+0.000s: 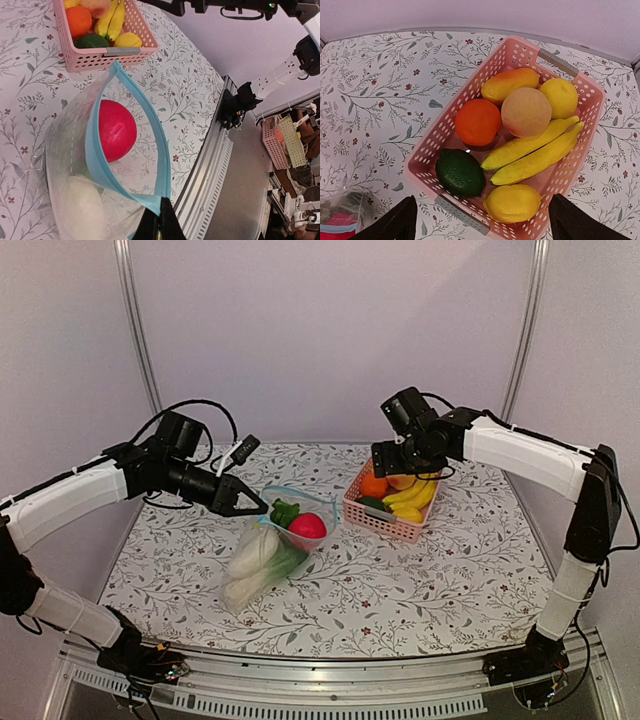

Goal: Place the food in the zip-top bag and seal the zipper
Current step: Pick up the fake fruit from the bin.

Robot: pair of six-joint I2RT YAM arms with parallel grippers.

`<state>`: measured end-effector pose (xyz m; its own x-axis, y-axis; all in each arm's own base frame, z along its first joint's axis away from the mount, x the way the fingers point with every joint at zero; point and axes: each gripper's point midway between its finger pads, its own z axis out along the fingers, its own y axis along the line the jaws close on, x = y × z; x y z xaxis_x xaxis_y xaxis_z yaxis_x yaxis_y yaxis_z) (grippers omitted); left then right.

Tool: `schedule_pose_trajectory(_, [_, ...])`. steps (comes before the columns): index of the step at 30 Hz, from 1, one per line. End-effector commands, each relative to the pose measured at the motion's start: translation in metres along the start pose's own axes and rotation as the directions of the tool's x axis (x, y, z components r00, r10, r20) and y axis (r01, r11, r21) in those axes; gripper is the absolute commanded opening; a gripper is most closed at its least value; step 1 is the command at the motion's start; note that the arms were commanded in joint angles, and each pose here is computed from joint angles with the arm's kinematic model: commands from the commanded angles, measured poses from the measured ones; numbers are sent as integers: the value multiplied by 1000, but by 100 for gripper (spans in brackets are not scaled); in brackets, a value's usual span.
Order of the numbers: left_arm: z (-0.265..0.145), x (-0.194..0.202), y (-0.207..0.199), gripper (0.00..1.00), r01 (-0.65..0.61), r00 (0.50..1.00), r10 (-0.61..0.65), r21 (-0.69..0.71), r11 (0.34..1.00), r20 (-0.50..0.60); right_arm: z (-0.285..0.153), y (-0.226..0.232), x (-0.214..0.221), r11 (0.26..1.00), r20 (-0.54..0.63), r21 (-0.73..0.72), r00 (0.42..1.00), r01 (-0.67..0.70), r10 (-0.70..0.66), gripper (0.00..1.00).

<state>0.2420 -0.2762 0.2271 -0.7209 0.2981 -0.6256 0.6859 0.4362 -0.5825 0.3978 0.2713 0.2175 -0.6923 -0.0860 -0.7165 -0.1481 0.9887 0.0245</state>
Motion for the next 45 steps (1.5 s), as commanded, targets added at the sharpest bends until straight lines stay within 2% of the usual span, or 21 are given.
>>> schedule_pose_trajectory(1, [-4,-4,4,0,-8,1000,8,-5,1000,25,33,-29,10,994,-59,101,998,-32,38,90])
schedule_pose_trajectory(6, [-8,-7,8,0,-3,999,4,-24,1000,39,61,-35,14,989,-79,128,993,-80,91,90])
schedule_pose_trajectory(17, [-12,-9,11,0,3,999,-2,-25,1000,52,110,-52,7,957,-46,188,971,-221,234,91])
schedule_pose_trajectory(26, [-13,-10,12,0,10,998,-9,-26,1000,57,139,-63,2,925,-9,262,958,-275,287,89])
schedule_pose_trajectory(38, [-13,-11,13,0,19,998,-18,-11,1000,58,176,-71,21,906,-51,288,940,-311,338,86])
schedule_pose_trajectory(45, [-14,-12,13,0,21,998,-21,-5,1000,63,184,-79,24,893,-42,308,934,-327,356,79])
